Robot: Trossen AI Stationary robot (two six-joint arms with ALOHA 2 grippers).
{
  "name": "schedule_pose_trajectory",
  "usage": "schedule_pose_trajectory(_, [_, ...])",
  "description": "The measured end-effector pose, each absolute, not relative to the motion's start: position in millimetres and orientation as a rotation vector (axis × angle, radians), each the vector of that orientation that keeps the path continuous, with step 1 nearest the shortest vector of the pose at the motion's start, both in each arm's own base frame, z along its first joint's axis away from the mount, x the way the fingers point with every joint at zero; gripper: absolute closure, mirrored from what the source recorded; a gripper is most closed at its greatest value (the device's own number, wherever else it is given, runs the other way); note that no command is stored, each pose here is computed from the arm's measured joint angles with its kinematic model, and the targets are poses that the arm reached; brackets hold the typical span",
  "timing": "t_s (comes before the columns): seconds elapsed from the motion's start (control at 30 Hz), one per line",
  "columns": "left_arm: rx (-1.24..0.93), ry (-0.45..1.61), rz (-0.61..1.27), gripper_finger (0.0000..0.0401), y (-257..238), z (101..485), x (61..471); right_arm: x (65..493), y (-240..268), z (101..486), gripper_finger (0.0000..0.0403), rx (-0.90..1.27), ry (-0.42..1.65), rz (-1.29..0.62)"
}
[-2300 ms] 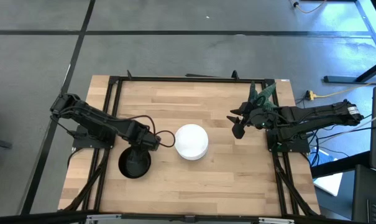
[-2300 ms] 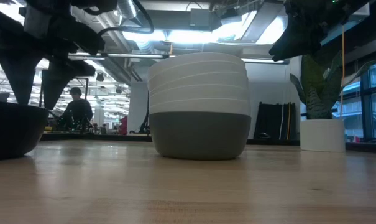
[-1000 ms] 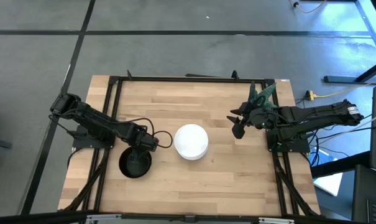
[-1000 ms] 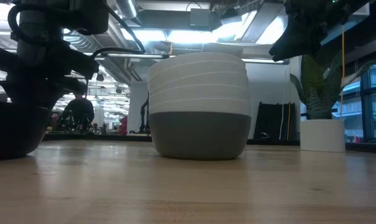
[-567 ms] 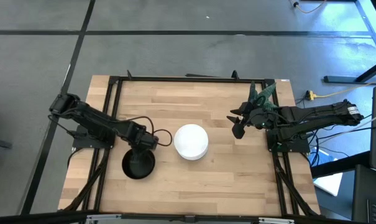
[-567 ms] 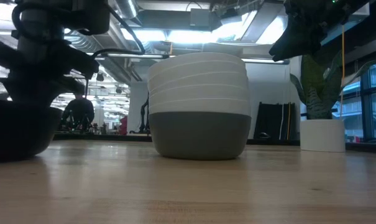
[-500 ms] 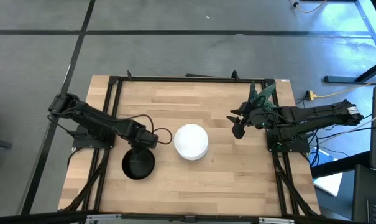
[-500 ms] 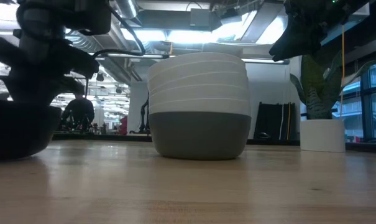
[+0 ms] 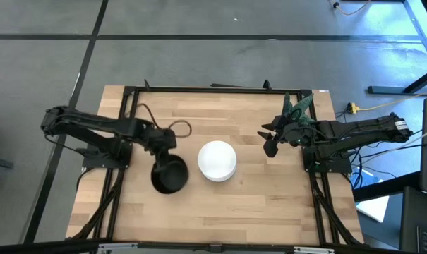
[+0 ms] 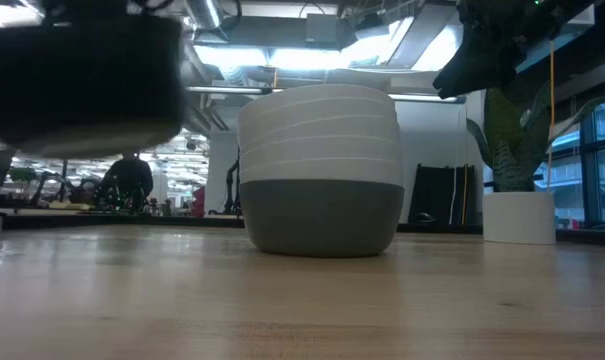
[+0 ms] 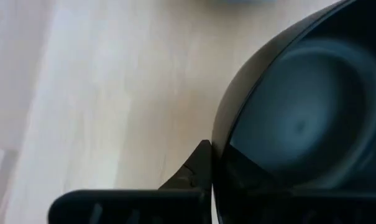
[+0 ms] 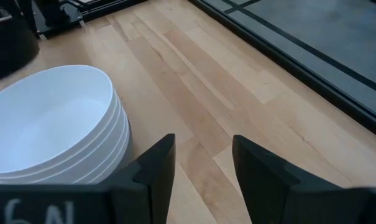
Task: Nest bowls inside each other
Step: Stack the black bowl on top of the stacked bowls
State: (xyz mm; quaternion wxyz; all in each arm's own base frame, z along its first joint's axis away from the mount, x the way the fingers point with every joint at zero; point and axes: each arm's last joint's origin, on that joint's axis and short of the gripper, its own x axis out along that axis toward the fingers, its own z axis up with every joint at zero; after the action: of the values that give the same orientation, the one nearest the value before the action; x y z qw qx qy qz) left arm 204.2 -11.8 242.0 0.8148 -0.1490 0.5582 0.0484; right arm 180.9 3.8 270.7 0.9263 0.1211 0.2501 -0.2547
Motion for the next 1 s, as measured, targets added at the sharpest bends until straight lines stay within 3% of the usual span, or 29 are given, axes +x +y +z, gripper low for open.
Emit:
schedule_pose_trajectory(0.4, [-0.489, 0.698, 0.152, 0.0400, 19.1, 331.2, 247.1, 181.0, 2.9, 270.8, 0.0241, 0.226, 0.518, -0.520])
schedule_pose_trajectory(0.63, [-0.505, 0.825, 0.207, 0.0401, 38.2, 332.5, 281.8, 180.9, 2.9, 270.7, 0.0241, 0.214, 0.522, -0.517])
schedule_pose_trajectory(1.0, [-0.508, 0.997, 0.147, 0.0401, 54.5, 315.0, 336.9, 180.7, 3.1, 270.2, 0.0241, 0.214, 0.529, -0.511])
